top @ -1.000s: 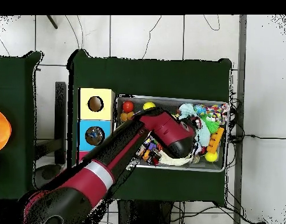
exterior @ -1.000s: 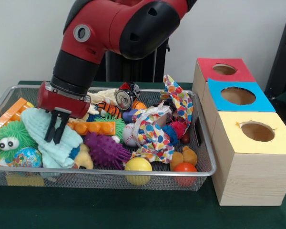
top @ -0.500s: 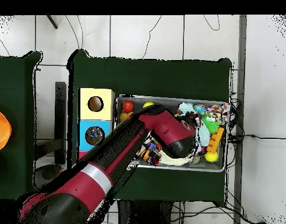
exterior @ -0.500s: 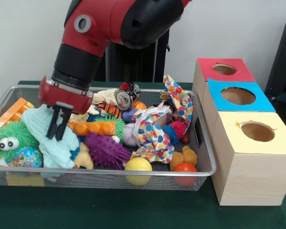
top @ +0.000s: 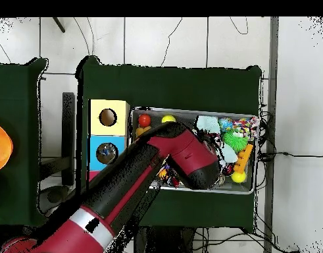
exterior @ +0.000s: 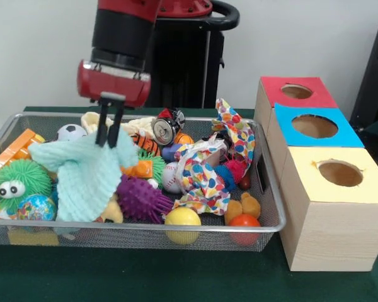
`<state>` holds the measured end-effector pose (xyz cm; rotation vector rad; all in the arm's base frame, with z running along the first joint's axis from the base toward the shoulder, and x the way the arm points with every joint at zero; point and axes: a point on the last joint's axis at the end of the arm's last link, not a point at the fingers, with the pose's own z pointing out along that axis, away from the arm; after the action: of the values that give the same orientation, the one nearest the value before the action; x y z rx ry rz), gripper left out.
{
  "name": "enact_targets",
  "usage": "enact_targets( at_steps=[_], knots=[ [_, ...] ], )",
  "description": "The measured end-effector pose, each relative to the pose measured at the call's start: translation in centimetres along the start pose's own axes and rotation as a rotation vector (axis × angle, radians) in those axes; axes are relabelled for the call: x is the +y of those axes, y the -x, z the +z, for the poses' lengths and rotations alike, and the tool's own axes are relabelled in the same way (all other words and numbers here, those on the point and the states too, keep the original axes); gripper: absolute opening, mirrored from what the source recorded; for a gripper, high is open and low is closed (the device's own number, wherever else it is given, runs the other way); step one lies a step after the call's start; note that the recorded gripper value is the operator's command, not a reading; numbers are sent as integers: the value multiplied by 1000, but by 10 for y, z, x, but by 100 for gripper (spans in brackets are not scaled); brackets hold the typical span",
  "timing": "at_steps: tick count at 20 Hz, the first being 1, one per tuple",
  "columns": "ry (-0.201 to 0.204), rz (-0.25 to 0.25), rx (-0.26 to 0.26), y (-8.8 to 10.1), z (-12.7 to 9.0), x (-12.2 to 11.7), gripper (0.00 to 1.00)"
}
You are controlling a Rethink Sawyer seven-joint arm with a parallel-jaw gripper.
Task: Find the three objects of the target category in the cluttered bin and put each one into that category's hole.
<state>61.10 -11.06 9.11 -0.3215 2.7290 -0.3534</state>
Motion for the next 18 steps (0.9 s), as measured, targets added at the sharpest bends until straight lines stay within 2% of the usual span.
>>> enact_targets(
  at_steps=[4, 6, 11, 17, 18],
  knots=[
    [49, -9, 9, 3, -19, 13, 0],
    [83, -28, 26, 5, -31, 26, 0],
    [135, -52, 63, 6, -52, 48, 0],
    [189, -28, 111, 13, -87, 80, 0],
    [206, -13, 125, 17, -102, 92, 0]
  ],
)
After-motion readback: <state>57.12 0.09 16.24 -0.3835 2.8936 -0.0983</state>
